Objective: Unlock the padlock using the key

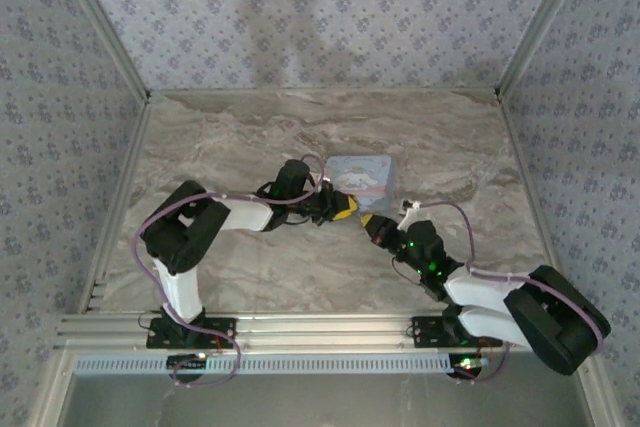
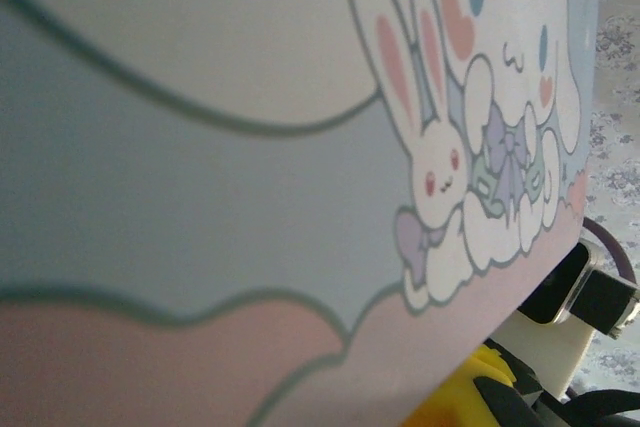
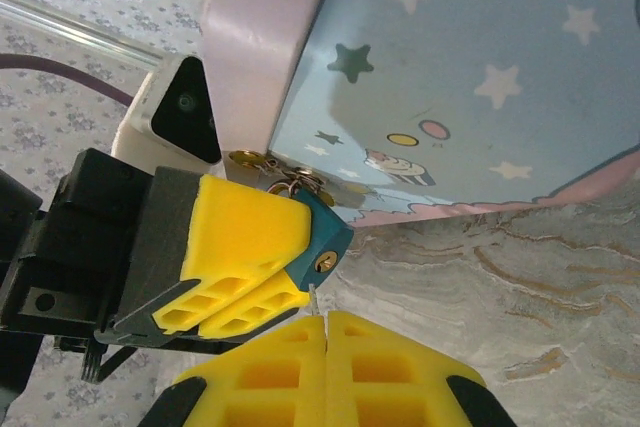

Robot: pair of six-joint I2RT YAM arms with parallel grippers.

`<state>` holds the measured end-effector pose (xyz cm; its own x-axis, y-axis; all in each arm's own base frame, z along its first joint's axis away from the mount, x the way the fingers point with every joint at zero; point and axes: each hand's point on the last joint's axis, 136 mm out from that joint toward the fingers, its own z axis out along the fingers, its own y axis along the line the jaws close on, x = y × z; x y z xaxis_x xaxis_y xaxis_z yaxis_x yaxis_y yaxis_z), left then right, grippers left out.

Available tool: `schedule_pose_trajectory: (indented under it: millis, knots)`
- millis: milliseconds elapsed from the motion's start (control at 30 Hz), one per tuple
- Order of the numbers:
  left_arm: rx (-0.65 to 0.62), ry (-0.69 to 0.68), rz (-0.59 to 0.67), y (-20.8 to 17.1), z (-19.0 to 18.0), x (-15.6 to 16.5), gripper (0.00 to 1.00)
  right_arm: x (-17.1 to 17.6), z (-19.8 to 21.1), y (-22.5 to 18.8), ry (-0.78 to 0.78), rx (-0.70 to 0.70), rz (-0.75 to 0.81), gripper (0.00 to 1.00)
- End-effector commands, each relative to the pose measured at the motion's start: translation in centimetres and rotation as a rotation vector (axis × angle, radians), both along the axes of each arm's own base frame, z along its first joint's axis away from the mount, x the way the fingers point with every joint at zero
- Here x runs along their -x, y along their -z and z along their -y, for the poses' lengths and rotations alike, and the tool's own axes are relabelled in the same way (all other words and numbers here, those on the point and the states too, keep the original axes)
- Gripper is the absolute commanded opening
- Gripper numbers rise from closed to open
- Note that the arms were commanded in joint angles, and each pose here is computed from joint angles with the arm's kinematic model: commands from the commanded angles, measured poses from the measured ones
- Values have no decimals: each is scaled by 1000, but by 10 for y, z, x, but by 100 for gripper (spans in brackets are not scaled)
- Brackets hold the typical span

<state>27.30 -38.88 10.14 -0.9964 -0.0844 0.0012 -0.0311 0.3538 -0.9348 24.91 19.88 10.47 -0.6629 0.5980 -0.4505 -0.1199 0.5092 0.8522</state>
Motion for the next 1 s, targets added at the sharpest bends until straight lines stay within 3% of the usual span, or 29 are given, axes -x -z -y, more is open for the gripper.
schedule_pose_trajectory:
  millis: [0,967]
  knots:
    - [55,30,3,-7,6,4,0,-3,9,-4,57,-18,15,0]
    - [113,5,2,-12,8,0,0,-14,2,-11,53,-72,42,0]
